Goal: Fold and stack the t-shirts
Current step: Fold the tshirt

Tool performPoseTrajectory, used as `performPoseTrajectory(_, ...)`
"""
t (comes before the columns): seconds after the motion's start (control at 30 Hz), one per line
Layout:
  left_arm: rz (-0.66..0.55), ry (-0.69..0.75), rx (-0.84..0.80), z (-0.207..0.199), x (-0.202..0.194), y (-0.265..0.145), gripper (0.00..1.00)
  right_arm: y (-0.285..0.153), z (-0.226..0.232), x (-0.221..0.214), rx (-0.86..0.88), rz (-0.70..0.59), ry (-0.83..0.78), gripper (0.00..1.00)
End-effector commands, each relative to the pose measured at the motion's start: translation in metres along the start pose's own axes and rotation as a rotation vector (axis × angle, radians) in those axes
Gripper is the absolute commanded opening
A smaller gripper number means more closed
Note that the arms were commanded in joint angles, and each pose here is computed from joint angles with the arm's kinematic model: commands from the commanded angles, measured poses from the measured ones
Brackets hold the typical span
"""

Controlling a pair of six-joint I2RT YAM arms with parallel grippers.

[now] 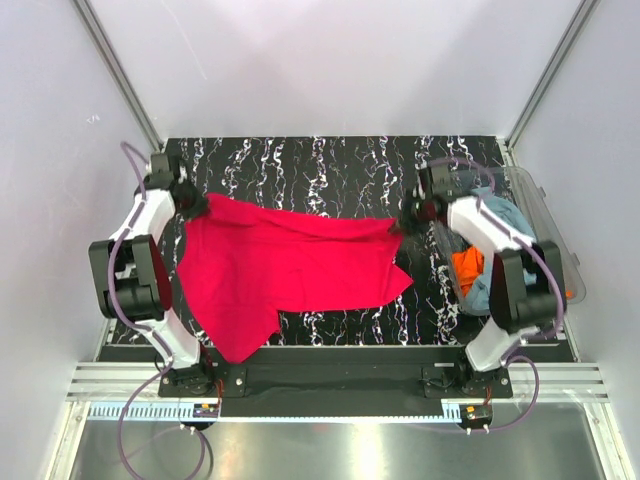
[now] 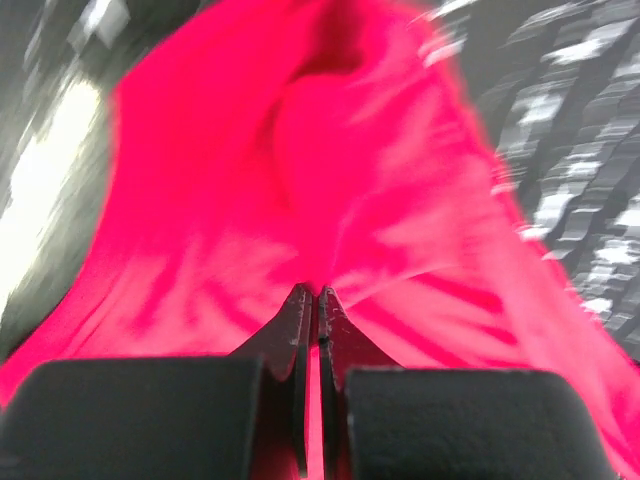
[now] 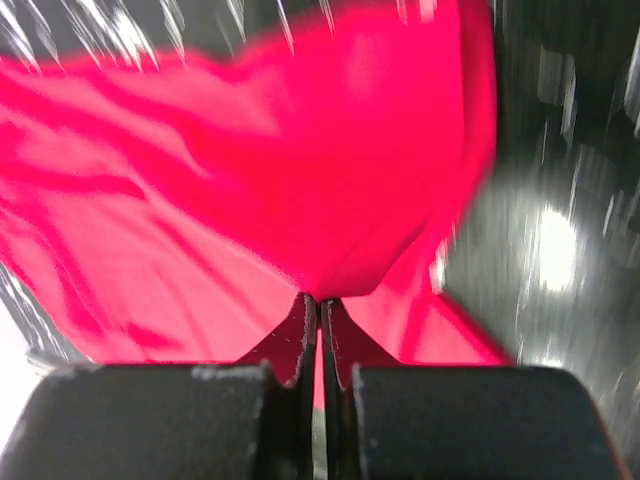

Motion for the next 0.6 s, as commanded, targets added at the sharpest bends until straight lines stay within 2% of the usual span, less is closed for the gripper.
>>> performPoseTrajectory(0.0,-0.145,0.091,-0.181,-0.045,0.048,-0.018,0.00,0.010,0.016,0.065,-0.005,-0.115,-0.084,0.00)
performPoseTrajectory(0.03,-0.175,0.085,-0.209,-0.053,0.060,-0.021,0.00,0.005,0.028,0.092,0.020,-0.170,-0.095,0.00)
performPoseTrajectory(0.1,-0.201,0.065,-0.272,-0.066,0.074,-0.019,0.00,0.025,0.025,0.114,-0.003,-0.166,-0.113,0.00)
performPoseTrajectory(0.13,-0.205,0.059,-0.293,-0.071,0.082,-0.013,0.00,0.019,0.037,0.136,0.023,-0.207,-0.126,0.00)
performPoseTrajectory(0.2,-0.227,0.033,-0.344,-0.081,0.091,-0.008,0.00,0.043,0.033,0.151,0.027,-0.170,-0.130,0.00)
performPoseTrajectory(0.23,-0.221,0.023,-0.350,-0.081,0.092,0.002,0.00,0.039,0.043,0.166,0.049,-0.196,-0.141,0.00)
performPoseTrajectory(0.4,-0.276,-0.025,-0.410,-0.091,0.110,0.018,0.00,0.075,0.041,0.190,0.077,-0.167,-0.170,0.00)
performPoseTrajectory(0.57,-0.348,-0.067,-0.438,-0.095,0.124,0.035,0.00,0.092,0.045,0.214,0.102,-0.201,-0.217,0.00)
Point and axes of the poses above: each gripper's point midway between its finger pads, its own y axis out along the fingers, its own z axis along the line the jaws close on, x = y × z, the point moved 6 cm from there along -y, back along the fingers, and after that the axes turned 5 degrees about y, right-handed, at the moved point
